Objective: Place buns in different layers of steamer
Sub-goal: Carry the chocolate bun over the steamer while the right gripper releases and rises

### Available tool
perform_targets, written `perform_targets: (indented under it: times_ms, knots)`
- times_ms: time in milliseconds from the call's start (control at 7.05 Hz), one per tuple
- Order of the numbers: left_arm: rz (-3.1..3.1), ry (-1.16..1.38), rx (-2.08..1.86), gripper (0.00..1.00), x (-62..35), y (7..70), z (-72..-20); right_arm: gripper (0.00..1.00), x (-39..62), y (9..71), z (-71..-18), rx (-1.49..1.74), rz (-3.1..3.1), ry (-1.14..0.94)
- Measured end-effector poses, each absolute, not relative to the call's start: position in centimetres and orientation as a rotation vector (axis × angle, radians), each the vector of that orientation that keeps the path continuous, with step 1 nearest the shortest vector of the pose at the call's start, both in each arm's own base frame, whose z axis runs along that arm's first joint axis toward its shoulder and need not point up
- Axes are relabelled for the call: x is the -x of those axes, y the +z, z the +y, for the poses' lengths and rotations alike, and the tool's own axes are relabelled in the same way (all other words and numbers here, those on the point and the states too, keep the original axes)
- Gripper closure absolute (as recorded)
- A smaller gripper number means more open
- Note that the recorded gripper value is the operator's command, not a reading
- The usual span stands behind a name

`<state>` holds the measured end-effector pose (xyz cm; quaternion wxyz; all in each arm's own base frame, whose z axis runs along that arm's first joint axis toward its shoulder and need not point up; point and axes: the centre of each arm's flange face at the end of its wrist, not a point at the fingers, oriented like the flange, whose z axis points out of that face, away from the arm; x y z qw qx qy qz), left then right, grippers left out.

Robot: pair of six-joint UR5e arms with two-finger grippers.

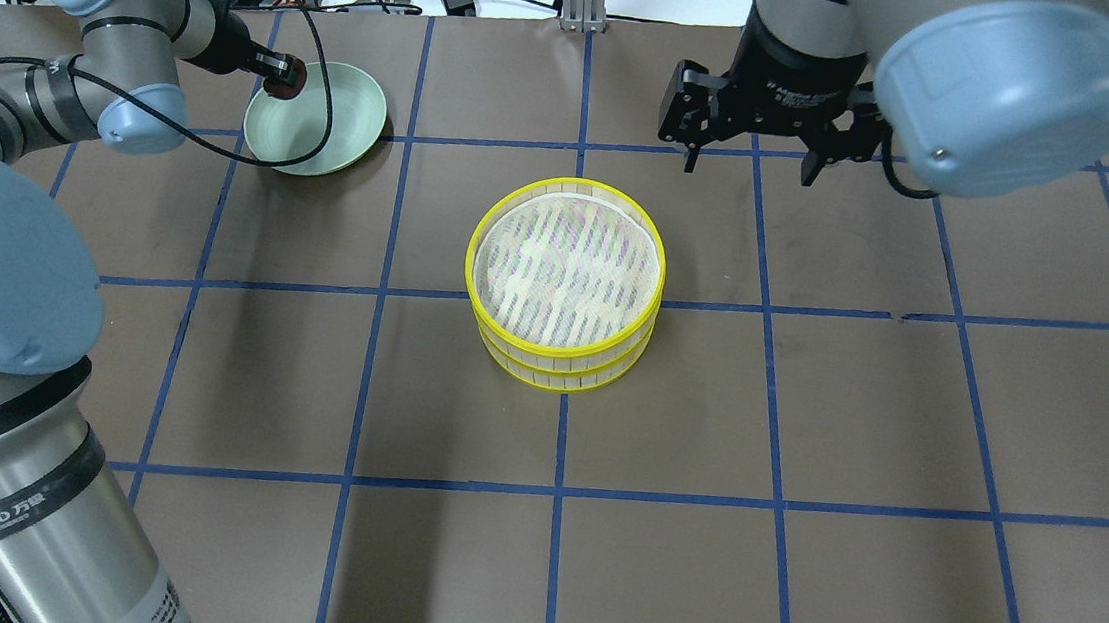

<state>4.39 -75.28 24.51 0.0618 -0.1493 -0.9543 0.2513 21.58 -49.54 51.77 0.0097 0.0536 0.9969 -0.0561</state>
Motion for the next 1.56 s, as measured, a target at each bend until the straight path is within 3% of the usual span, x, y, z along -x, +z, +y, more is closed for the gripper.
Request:
perform_targets:
  times_ms: [709, 1419, 1561]
  knots:
    - [-2.793, 0.787, 0.229, 1.00, 13.5, 37.0, -69.9, 0.00, -16.7, 54.7, -49.2, -0.248, 3.109, -0.147]
    - [-2.795, 0.546, 0.301, 1.00, 30.0, 34.8, -58.0, 0.00, -16.2, 53.5, -49.1, 0.030, 3.161, -0.109]
    - [-2.803, 0.480, 0.315, 0.01, 31.2, 33.8, -56.6, 0.00, -16.2, 53.2, -49.1, 0.036, 3.160, -0.102]
